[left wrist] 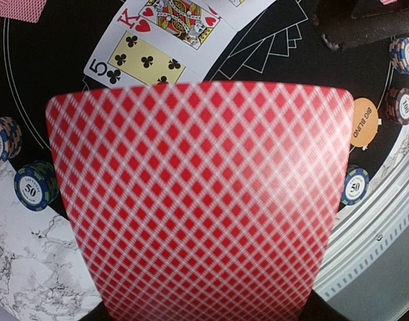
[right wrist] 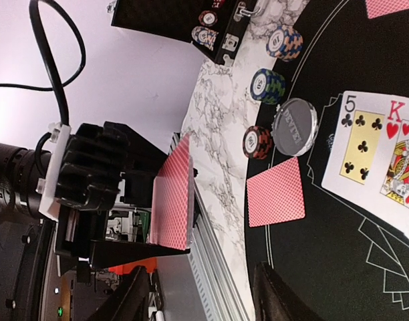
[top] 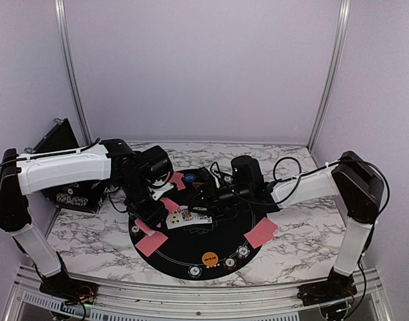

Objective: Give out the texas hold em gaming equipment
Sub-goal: Pick up the poker card from the face-down deck piles.

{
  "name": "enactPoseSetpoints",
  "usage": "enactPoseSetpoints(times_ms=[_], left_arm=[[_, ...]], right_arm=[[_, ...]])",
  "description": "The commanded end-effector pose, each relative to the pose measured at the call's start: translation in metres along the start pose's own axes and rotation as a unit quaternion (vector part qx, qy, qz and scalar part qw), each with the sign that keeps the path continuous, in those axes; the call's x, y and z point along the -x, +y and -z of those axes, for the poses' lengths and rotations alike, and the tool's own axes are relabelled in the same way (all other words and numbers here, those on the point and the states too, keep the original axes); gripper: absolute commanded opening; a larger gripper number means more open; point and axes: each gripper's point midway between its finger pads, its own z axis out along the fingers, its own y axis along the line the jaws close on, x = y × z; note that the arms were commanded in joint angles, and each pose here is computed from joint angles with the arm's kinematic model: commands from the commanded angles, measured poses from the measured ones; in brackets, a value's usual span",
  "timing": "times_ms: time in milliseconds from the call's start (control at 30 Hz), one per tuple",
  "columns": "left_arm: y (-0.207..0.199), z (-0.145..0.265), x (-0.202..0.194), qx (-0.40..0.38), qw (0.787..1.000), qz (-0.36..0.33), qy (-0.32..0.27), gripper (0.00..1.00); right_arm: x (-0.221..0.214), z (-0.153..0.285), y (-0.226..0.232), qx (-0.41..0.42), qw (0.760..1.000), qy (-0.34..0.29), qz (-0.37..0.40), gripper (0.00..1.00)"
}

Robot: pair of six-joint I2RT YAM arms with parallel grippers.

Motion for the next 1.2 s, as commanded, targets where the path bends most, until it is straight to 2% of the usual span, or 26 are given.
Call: enactPoseSetpoints(times_ms=[0, 533, 833, 1167], left_arm=[[-0.005, 0.004, 0.005, -0.007, 1.000, -0.004, -0.001, 0.59], [-0.005, 0.001, 0.003, -0.006, 1.000, -0.007, 0.003, 0.59], [-0.004, 0.001, 0.002, -0.004, 1.000, -0.008, 0.003, 0.59], [-0.004, 0.000, -0.001, -0.004, 1.000, -0.008, 0.005, 0.59]], right_arm=[[0.002, -0.012, 0.015, 0.039, 0.999, 0.006, -0.004, 0.49], [0.001, -0.033, 0.025, 0.082, 0.996, 0.021, -0.024, 0.43], [0.001, -0.037, 0.026, 0.086, 0.996, 0.026, -0.027, 0.32], [0.002, -0.038, 0.023, 0.083, 0.996, 0.026, -0.029, 0.11]])
